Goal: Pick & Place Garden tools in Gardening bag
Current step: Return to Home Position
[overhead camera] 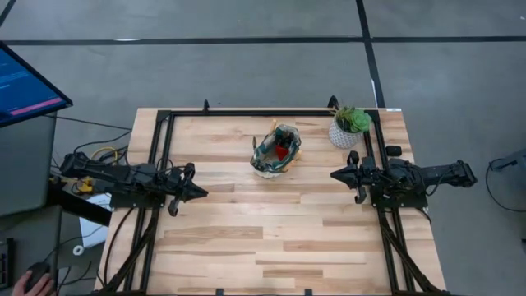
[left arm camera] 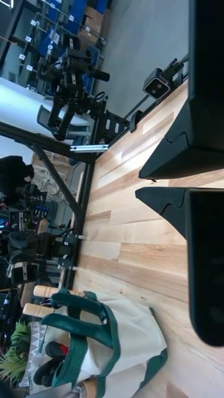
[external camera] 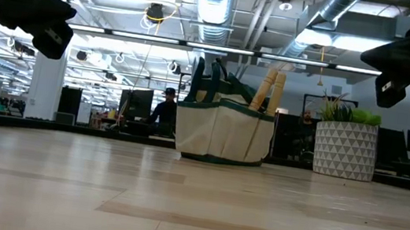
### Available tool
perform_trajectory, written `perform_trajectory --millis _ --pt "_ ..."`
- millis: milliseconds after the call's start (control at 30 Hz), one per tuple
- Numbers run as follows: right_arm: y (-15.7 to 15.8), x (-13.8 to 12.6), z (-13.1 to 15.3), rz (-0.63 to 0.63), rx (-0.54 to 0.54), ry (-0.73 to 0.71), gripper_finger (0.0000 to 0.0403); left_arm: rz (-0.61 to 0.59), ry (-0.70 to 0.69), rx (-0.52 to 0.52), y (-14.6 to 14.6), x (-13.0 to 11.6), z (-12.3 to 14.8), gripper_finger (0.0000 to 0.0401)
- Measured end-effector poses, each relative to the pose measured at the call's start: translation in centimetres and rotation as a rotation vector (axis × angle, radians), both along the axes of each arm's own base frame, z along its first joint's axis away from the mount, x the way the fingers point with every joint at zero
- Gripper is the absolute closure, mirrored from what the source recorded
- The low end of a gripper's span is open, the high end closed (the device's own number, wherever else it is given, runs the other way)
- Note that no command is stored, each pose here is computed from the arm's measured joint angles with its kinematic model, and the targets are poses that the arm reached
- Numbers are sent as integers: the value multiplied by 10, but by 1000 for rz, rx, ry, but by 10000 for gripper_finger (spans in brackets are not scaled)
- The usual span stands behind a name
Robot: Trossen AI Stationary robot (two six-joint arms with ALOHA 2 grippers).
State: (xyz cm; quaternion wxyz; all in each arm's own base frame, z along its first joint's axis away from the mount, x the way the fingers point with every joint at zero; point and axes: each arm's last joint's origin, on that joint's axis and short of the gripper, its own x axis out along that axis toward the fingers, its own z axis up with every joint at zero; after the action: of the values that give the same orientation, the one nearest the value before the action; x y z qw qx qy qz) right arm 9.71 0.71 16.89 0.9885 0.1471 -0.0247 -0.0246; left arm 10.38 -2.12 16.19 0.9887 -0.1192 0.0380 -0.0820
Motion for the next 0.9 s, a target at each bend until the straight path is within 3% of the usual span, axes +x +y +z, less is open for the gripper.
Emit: perform_trajectory --millis 900 --pt "0 0 0 0 0 0 386 0 -14 -3 0 0 1 399"
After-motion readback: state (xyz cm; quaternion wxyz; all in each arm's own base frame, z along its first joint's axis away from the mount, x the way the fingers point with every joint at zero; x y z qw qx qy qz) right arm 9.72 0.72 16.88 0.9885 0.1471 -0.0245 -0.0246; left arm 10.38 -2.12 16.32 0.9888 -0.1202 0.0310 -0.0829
